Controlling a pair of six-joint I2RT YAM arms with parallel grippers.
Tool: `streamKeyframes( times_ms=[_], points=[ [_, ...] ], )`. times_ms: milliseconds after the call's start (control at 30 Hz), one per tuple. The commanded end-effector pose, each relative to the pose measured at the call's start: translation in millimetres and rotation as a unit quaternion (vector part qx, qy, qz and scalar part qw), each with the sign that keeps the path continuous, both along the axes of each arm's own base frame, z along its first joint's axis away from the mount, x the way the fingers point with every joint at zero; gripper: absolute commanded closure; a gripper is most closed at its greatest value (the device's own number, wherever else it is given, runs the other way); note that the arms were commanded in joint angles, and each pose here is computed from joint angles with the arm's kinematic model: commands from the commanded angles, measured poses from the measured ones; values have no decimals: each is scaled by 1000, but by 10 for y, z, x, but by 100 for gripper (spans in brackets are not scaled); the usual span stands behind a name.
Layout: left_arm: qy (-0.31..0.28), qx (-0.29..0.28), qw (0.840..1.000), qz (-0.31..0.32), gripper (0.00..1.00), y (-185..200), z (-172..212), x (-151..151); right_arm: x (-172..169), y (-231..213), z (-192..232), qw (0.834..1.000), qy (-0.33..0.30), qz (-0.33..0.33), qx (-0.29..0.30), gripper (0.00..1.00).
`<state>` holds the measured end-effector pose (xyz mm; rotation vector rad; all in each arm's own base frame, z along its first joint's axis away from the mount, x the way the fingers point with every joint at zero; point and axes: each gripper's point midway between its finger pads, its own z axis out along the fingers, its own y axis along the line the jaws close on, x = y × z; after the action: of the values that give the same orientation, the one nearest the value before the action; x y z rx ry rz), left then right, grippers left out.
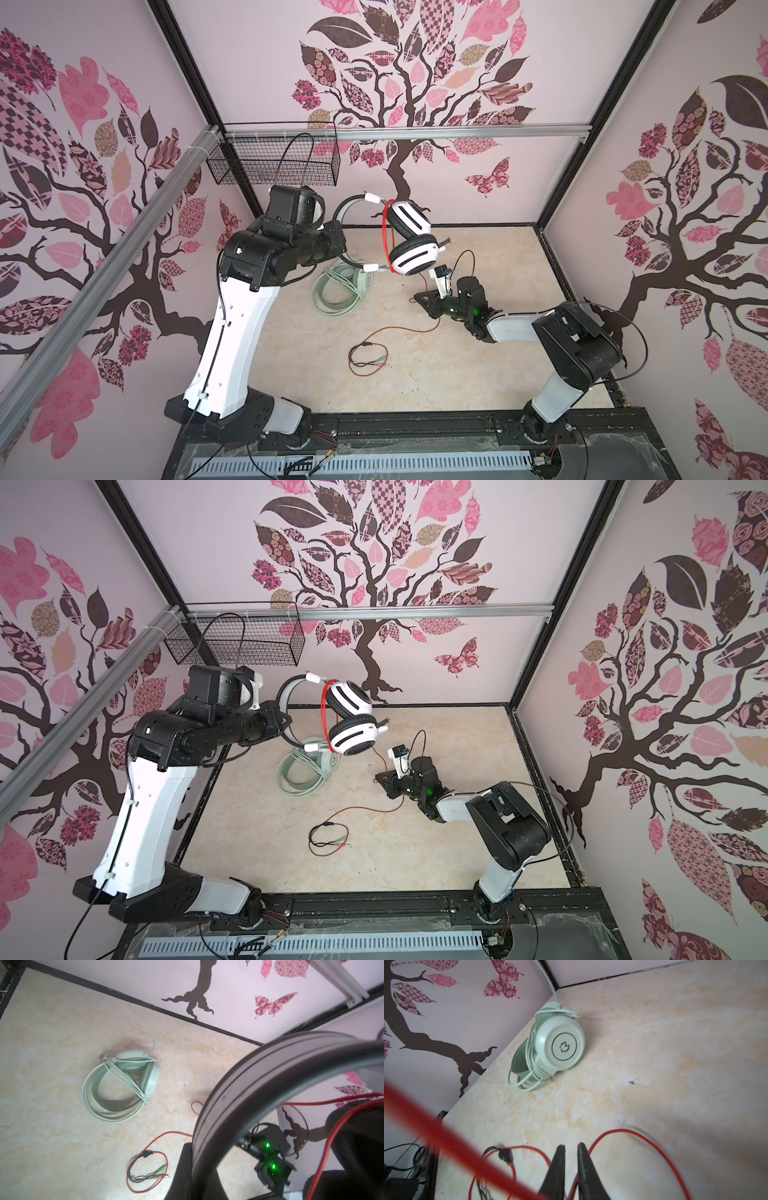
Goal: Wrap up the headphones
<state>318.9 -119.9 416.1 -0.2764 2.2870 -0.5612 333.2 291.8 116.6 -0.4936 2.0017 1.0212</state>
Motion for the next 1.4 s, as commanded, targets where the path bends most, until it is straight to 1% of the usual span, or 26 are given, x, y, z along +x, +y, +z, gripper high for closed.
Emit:
streamKeyframes(
  times_ms=[0,133,200,300,400,467,533,633,700,733,767,800,833,867,900,933,967,1000,1033,1067,1100,1167,1233,1367],
  points=[
    [-26,-91,995,26,100,-55,227,232,-304,166,248,1000,10,27,-4,86],
    [8,-123,991,57,100,-16,50,431,-690,348,296,997,22,63,-41,85],
    [16,-114,991,71,100,19,-45,506,-830,379,373,996,12,68,-61,86],
    [18,-73,992,101,100,164,-170,572,-994,343,552,994,-6,68,-90,86],
    [14,-7,990,140,100,408,-276,592,-1041,191,790,992,-26,52,-112,86],
    [7,45,984,175,100,619,-316,589,-1065,63,962,990,-41,42,-128,86],
    [1,85,976,203,100,782,-348,588,-1100,-18,1123,988,-52,40,-137,86],
    [-10,107,968,225,100,894,-362,598,-1223,-64,1360,988,-57,58,-129,86],
    [-12,102,970,221,100,870,-356,617,-1290,-88,1449,989,-59,67,-121,85],
    [-10,99,970,220,100,862,-360,617,-1287,-121,1452,989,-64,61,-122,83],
    [-12,94,972,217,100,841,-345,615,-1251,-168,1393,988,-70,47,-131,73],
    [-13,88,972,216,100,830,-323,613,-1199,-204,1315,987,-74,32,-140,60],
    [-17,83,973,213,100,815,-289,602,-1126,-231,1207,985,-77,16,-151,53],
    [-19,78,974,213,100,812,-259,583,-1029,-242,1077,986,-68,8,-152,48],
    [-23,73,974,211,100,806,-215,564,-925,-237,968,991,-38,6,-130,45],
    [-29,68,975,210,100,802,-170,543,-797,-228,870,996,15,16,-84,43],
    [-35,64,975,208,100,797,-126,517,-676,-182,766,996,67,30,-44,37],
    [-40,60,976,206,100,792,-85,489,-573,-115,688,995,91,37,-33,30],
    [-44,56,976,205,100,793,-57,470,-443,-47,572,993,101,39,-50,20],
    [-47,52,977,204,100,792,-29,441,-305,18,480,992,104,38,-67,2],
    [-48,48,977,201,100,780,-8,425,-184,60,382,990,104,35,-85,0],
    [-50,41,979,193,100,749,24,398,71,132,165,987,101,27,-125,0],
    [-50,38,980,190,100,742,46,372,308,127,-14,981,96,4,-168,0],
    [-55,34,981,183,100,728,84,329,654,88,-202,972,71,-35,-220,0]
  ],
)
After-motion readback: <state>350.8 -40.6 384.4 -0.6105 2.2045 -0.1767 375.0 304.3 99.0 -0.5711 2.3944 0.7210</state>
